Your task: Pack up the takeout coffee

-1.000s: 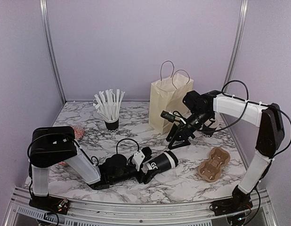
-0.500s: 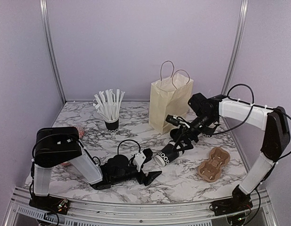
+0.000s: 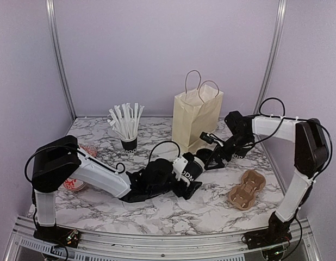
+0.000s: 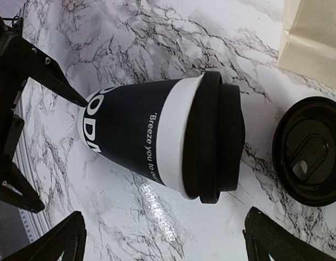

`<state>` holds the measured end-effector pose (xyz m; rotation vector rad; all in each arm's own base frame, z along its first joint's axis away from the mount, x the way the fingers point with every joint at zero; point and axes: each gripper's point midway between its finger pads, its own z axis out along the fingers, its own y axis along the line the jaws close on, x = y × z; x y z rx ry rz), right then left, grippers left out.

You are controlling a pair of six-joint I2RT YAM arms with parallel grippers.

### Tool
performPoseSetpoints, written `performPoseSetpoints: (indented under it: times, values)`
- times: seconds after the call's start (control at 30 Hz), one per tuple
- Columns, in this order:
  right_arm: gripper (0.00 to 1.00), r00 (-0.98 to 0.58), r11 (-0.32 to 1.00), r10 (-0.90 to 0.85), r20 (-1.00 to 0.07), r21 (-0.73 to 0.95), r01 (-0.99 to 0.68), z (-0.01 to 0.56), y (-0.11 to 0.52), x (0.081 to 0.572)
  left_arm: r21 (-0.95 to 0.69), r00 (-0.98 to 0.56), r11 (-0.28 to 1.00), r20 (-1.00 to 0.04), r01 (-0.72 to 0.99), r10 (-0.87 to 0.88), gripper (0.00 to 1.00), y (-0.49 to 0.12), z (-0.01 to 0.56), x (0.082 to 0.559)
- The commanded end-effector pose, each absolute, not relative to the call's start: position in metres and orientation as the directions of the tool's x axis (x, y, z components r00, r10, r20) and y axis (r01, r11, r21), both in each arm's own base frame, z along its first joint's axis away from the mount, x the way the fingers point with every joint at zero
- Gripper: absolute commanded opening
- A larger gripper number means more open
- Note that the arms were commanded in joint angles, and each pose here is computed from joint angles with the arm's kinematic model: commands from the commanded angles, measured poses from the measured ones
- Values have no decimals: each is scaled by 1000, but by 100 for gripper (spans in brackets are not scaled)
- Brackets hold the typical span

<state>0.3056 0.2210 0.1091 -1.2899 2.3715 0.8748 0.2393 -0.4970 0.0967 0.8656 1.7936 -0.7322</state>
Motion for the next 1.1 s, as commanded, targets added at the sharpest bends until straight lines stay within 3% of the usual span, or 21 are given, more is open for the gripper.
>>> performPoseSetpoints:
  times: [0.0, 0.3, 0.7, 0.83, 1.07]
  values:
    - [99, -520, 376, -633, -573, 359, -854, 111, 241, 325, -74, -381, 654, -859, 753, 341, 99, -490, 66, 258]
    - [91, -503, 361, -640, -580, 351, -864, 103, 252, 335, -61, -437, 700, -819, 711, 372, 95, -487, 41, 281]
    - [91, -480, 362, -651, -588, 315, -877, 113, 257, 349, -109, -483, 709, -802, 697, 351, 89, -482, 37, 285]
    - [98, -461, 383, -720, -519, 257, -887, 100, 252, 336, -131, -497, 704, -796, 698, 345, 89, -468, 50, 275]
    - [99, -472, 455, -795, -381, 139, -879, 63, 239, 326, -183, -563, 717, -756, 672, 334, 88, -437, 59, 253]
